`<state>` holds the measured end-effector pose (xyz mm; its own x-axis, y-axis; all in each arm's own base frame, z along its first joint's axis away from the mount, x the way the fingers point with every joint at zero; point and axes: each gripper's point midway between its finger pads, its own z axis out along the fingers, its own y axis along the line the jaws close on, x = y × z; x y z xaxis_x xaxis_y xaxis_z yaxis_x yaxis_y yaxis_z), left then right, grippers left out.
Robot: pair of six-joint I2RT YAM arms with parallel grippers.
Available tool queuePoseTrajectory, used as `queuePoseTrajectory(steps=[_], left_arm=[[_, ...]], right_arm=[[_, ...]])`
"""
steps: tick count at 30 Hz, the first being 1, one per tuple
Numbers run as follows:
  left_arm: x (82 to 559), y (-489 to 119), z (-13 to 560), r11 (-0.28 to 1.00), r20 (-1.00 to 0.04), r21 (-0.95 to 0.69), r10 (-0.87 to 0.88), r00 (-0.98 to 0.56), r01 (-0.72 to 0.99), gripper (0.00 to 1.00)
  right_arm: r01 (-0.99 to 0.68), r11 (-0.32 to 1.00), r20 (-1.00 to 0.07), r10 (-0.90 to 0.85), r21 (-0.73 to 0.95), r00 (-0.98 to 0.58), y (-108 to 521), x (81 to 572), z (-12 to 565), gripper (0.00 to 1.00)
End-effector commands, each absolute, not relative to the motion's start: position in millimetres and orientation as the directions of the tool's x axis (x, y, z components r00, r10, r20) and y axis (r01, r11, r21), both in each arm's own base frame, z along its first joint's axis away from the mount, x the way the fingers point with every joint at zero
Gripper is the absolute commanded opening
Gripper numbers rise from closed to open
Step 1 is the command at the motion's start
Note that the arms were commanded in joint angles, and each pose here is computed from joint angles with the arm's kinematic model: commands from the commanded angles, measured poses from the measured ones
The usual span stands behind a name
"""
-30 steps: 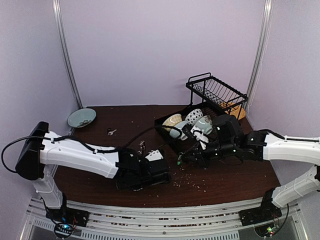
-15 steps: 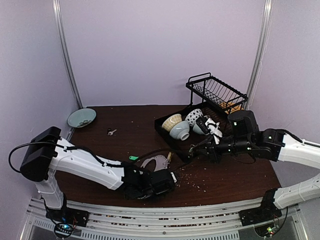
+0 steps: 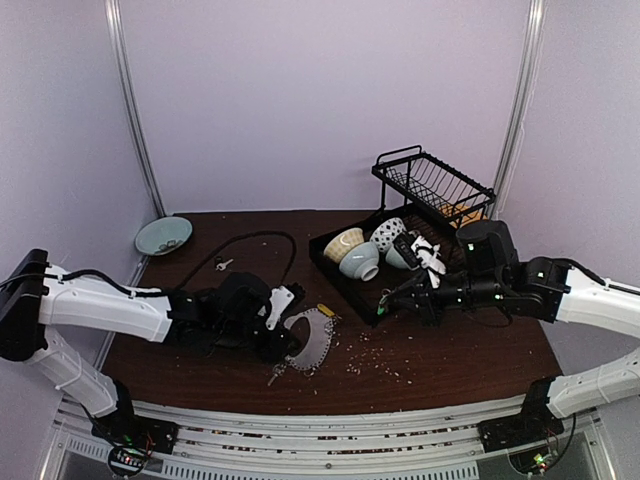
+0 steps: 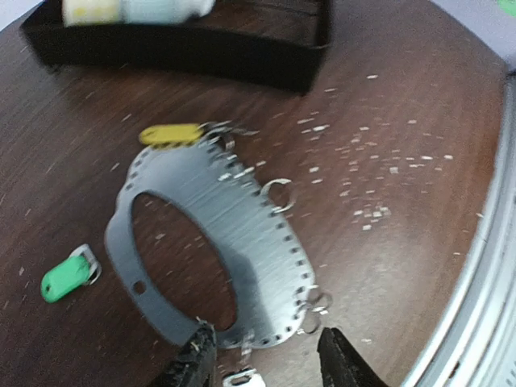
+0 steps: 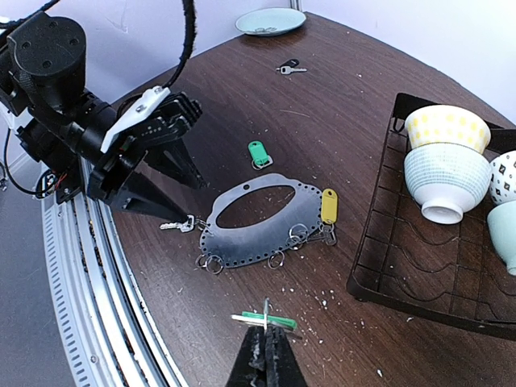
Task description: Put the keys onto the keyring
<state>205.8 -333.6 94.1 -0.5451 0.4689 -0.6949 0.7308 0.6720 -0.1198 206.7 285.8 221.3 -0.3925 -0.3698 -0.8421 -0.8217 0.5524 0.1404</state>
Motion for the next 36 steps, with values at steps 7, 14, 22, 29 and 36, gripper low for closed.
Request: queuePoseTrajectory(steps=[7,14,22,29,36], left_arm=[[255.8,-415.1,117.8,0.048,-0.820,-0.079,0.564,-0.092,0.996,0.33],[249.9,-425.7,72.7,-0.254,-0.738,-0.032,0.658,0.148,0.967,0.32],[238.9,-421.5,41.4,-0.386,-0.676,-0.129,0.708,0.203,0.914,0.33],[236.7,-416.6,29.1,-0.386,-0.633,-0.158,0.746,0.207,0.909,0.30],[249.7,-426.6,33.2,-0.364,-0.628,-0.104,0.745,0.222,0.926,0.27]], right_arm=[[-0.834,0.525,-0.836,-0.374,0.167,-0.402,283.5,217.3,212.4,0.00],[-0.825,0.536,-0.825,-0.373,0.181,-0.423,277.8,221.7,206.4,0.00],[-0.822,0.534,-0.824,-0.363,0.197,-0.434,276.4,226.8,205.2,0.00],[-0.822,0.528,-0.824,-0.354,0.213,-0.442,276.0,228.1,204.8,0.00],[-0.825,0.521,-0.825,-0.351,0.221,-0.443,276.0,226.6,205.5,0.00]])
